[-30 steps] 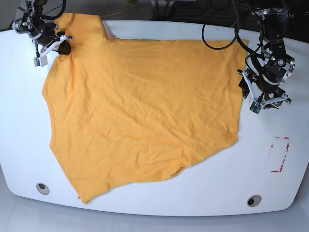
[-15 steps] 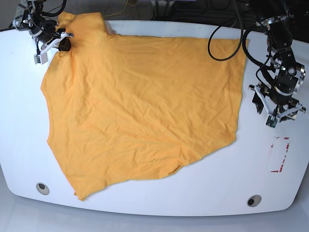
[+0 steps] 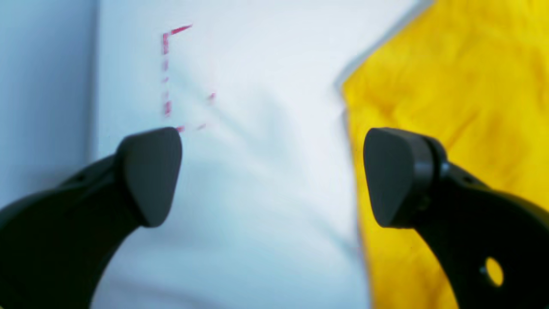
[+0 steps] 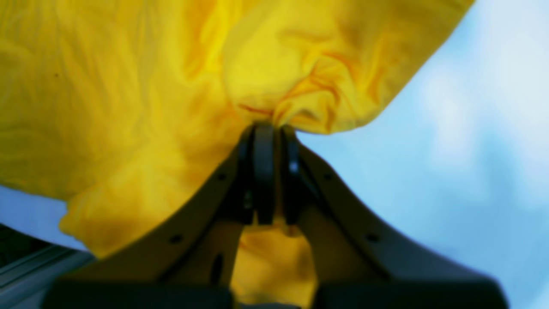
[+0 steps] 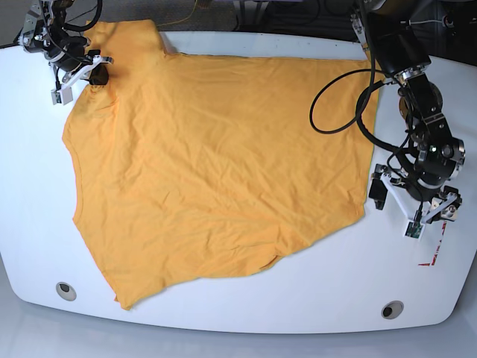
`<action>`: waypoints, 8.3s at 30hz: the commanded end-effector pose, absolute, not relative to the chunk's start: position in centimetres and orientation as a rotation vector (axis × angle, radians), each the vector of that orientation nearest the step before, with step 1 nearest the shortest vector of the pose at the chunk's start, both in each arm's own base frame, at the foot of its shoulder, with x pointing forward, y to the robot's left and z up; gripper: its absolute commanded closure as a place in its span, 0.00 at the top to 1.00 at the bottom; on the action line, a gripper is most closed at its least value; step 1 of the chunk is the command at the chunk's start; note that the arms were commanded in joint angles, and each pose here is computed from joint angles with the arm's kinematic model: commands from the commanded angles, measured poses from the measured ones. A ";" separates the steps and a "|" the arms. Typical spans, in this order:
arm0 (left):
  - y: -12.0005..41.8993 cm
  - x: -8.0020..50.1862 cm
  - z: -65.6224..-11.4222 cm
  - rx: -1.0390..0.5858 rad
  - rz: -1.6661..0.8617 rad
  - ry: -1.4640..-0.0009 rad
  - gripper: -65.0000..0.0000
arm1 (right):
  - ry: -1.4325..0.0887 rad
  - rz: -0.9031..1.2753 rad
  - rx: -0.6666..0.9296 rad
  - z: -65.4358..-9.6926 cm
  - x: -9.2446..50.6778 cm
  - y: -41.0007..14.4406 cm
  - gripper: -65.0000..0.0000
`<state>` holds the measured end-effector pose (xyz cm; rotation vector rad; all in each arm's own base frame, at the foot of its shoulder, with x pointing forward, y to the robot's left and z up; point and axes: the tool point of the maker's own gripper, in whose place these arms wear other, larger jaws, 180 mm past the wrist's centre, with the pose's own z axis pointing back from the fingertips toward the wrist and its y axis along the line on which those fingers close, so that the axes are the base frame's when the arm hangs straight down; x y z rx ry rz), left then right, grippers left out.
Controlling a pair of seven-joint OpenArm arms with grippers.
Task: Layout the t-shirt on the table in an organized manner, then fold the t-shirt properly
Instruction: 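Move the left gripper inward over the t-shirt and grasp its edge, then pull the grasped t-shirt edge outward with the left gripper, spreading it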
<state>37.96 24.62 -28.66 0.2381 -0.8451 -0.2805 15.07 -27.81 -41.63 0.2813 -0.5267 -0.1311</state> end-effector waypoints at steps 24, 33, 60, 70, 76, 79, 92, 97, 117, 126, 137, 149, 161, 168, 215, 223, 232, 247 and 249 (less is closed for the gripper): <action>19.4 45.1 -37.3 -0.164 -0.158 -0.781 1.00 | -0.562 -0.109 0.274 -40.6 15.8 -28.2 0.01; 17.2 44.9 -39.5 -0.228 -0.163 -0.761 1.00 | -0.562 -0.108 0.273 -40.6 15.8 -28.3 0.01; 12.2 45.5 -34.1 -0.178 -0.361 -0.959 0.03 | -0.563 -0.111 0.276 -40.7 15.9 -28.1 0.01; 4.7 41.1 -30.5 -0.146 -0.667 -1.071 0.03 | -0.563 -0.113 0.277 -40.7 15.9 -28.1 0.01; 3.1 38.2 -30.7 -0.138 -0.767 -1.055 0.04 | -0.574 -0.114 0.278 -40.5 16.5 -28.1 0.01; 2.4 36.9 -31.3 -0.129 -0.815 -1.016 0.04 | -0.574 -0.114 0.278 -40.5 16.5 -28.1 0.01; 0.7 31.0 -35.9 -0.141 -0.990 -0.845 0.04 | -0.575 -0.111 0.278 -40.5 16.5 -28.1 0.01; -0.1 29.3 -37.0 -0.143 -1.090 -0.800 0.18 | -0.574 -0.113 0.278 -40.5 16.5 -28.1 0.01; 5.2 33.8 -31.8 0.009 -0.976 -0.927 0.70 | -0.560 -0.071 0.321 -41.0 17.3 -26.1 0.01; 5.8 35.5 -30.2 -0.008 -0.846 -0.988 0.70 | -0.573 -0.064 0.319 -40.7 17.9 -26.2 0.01; 4.6 35.8 -33.4 -0.127 -0.684 -0.918 0.71 | -0.576 -0.064 0.317 -40.6 18.0 -26.3 0.01; 3.6 36.0 -36.6 -0.199 -0.619 -0.831 0.71 | -0.577 -0.062 0.317 -40.6 18.0 -26.3 0.01; 3.4 36.1 -38.6 -0.220 -0.617 -0.768 0.70 | -0.578 -0.063 0.316 -40.6 18.0 -26.3 0.01; 3.2 36.3 -38.4 -0.228 -0.614 -0.793 0.53 | -0.578 -0.064 0.318 -40.6 18.0 -26.3 0.01; 15.8 43.9 -26.0 0.170 -0.654 -1.029 0.04 | -0.577 -0.070 0.320 -40.7 18.0 -26.2 0.01; 19.7 46.5 -24.1 0.247 -0.635 -1.015 0.04 | -0.578 -0.068 0.320 -40.7 18.0 -26.2 0.01; 21.7 49.2 -21.4 0.283 -0.608 -1.031 0.04 | -0.576 -0.067 0.321 -40.7 17.9 -26.2 0.01; 23.9 50.3 -21.0 0.402 -0.727 -0.932 0.05 | -0.571 -0.069 0.323 -40.8 17.6 -26.1 0.01; 24.6 50.2 -20.9 0.418 -0.729 -0.922 0.10 | -0.571 -0.069 0.323 -40.8 17.6 -26.1 0.01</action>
